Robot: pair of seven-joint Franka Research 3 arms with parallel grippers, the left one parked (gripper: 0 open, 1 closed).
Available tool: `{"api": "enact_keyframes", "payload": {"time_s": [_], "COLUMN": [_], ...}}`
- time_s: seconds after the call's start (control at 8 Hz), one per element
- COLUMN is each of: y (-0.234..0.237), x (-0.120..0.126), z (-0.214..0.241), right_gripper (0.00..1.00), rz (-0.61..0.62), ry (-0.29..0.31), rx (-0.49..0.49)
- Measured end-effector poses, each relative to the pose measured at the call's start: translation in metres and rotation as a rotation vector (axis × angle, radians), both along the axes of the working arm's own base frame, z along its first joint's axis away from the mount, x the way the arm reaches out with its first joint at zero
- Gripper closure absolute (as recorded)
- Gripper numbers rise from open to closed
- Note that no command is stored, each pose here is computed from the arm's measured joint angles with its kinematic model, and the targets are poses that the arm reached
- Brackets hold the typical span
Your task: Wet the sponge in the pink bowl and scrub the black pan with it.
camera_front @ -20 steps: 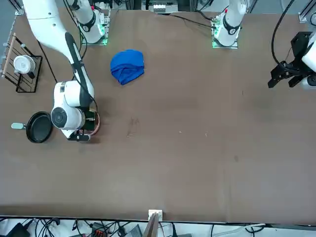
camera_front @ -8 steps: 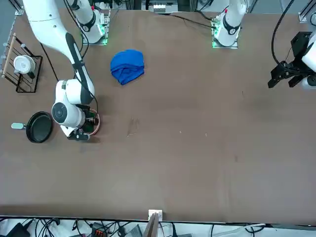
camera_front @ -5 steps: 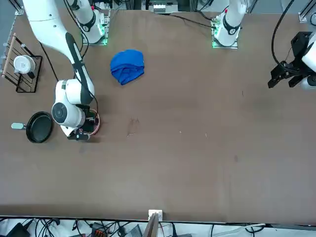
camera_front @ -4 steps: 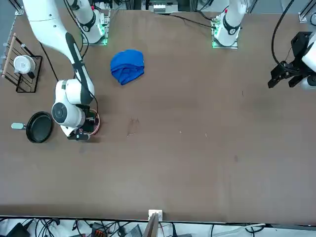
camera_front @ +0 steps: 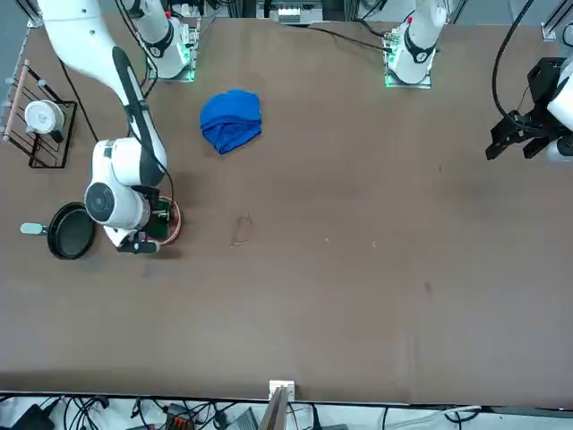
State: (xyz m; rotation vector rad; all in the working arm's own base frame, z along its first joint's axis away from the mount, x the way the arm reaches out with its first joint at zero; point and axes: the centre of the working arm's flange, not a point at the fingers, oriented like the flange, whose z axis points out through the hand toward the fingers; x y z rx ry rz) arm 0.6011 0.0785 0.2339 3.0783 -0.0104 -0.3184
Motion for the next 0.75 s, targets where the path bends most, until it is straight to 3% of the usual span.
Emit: {"api": "enact_keyframes", "payload": {"time_s": [0.38, 0.75], "y": [-0.003, -0.048], "x": [0.001, 0.001], "z": [0.047, 0.08], "right_gripper": [0.48, 0.48], "rz": [0.009, 0.033], "ry": [-0.015, -0.024], "rx": [0.015, 0.039]}}
